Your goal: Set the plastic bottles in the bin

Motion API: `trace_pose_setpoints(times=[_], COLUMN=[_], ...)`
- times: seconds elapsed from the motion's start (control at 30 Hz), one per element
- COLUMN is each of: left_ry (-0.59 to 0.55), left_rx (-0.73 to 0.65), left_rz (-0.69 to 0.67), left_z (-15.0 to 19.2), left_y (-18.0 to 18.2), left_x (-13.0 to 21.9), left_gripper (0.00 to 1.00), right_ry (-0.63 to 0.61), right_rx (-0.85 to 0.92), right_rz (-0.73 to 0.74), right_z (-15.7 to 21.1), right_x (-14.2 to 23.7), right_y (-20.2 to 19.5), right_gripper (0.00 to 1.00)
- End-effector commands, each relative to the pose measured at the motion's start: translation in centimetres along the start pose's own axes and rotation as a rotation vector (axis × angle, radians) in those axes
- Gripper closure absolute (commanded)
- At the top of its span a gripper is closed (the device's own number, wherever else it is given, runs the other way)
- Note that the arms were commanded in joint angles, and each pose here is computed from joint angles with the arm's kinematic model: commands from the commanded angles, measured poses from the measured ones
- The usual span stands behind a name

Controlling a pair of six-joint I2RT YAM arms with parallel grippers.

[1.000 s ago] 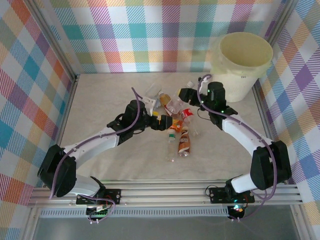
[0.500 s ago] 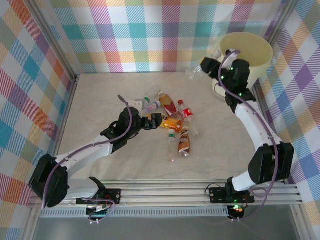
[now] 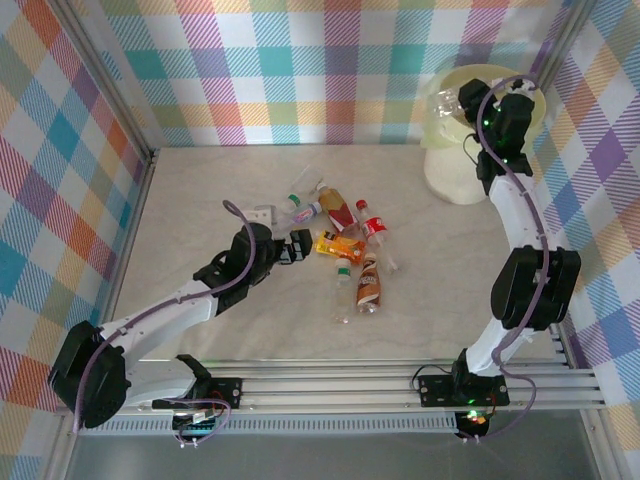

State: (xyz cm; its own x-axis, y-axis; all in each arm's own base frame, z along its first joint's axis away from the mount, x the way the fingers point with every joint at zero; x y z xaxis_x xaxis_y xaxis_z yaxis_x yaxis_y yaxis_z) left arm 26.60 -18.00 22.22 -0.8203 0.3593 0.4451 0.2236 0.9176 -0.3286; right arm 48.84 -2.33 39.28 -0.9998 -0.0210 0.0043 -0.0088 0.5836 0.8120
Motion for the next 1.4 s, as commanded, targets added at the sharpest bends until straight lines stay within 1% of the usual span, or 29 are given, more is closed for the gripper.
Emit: trace_pose_setpoints(times=[0.0, 0.07, 0.23, 0.4, 0.63, 0.77, 0.83, 0.9, 0.93, 0.97, 1.13, 1.37], left_ry=[-0.011, -0.01, -0.007, -0.002, -0.002, 0.003, 0.005, 0.007, 0.006, 0.007, 0.012, 0.016], left_rx=[0.014, 0.018, 0.022, 0.024, 0.038, 0.041, 0.042, 0.043, 0.044, 0.044, 0.048, 0.049], left_rz=[-0.018, -0.021, -0.023, -0.025, -0.037, -0.037, -0.039, -0.041, -0.04, -0.04, -0.035, -0.029], left_z=[0.2, 0.3, 0.6, 0.7, 0.9, 1.0, 1.0, 1.1, 1.0, 1.1, 1.2, 1.3], left_y=[0.2, 0.3, 0.4, 0.4, 0.7, 0.6, 0.7, 0.7, 0.6, 0.6, 0.6, 0.6], left_x=[0.6, 0.5, 0.5, 0.3, 0.3, 0.3, 0.2, 0.1, 0.1, 0.0, -0.1, -0.1], left_gripper=[0.0, 0.0, 0.0, 0.0, 0.0, 0.0, 0.0, 0.0, 0.0, 0.0, 0.0, 0.0], right_ry=[-0.174, -0.205, -0.236, -0.28, -0.275, -0.272, -0.265, -0.259, -0.26, -0.261, -0.272, -0.237], right_rx=[-0.088, -0.11, -0.141, -0.223, -0.271, -0.302, -0.296, -0.286, -0.284, -0.281, -0.269, -0.219], right_rz=[-0.04, -0.023, 0.065, 0.143, 0.199, 0.241, 0.256, 0.269, 0.28, 0.294, 0.33, 0.276], right_z=[-3.5, -3.9, -3.9, -3.8, -4.0, -4.0, -4.2, -4.4, -4.5, -4.5, -5.0, -5.6], right_x=[0.1, -0.2, -1.7, -4.3, -7.2, -8.0, -8.1, -8.1, -8.0, -7.8, -6.8, -5.1], right_y=[1.5, 0.9, -1.4, -3.5, -4.2, -4.7, -4.6, -4.3, -4.2, -4.2, -3.8, -1.5], right_gripper=[0.58, 0.56, 0.54, 0.53, 0.44, 0.34, 0.3, 0.23, 0.17, 0.15, 0.11, 0.09])
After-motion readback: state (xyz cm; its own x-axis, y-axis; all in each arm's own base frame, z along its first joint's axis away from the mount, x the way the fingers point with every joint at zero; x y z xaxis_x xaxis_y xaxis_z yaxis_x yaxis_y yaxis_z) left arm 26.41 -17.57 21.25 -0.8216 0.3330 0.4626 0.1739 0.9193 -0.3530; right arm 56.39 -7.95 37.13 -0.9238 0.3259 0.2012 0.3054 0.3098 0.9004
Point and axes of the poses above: each hand's point on the last joint's axis, 136 mm out from that joint toward the fingers, its own x axis back along the fingers, its own y axis along the line the jaws close on, z = x × y, the point moved 7 cm from there along x, back along the fingers, and after that the axes turned 5 degrees about -x, right-handed, at the moved point
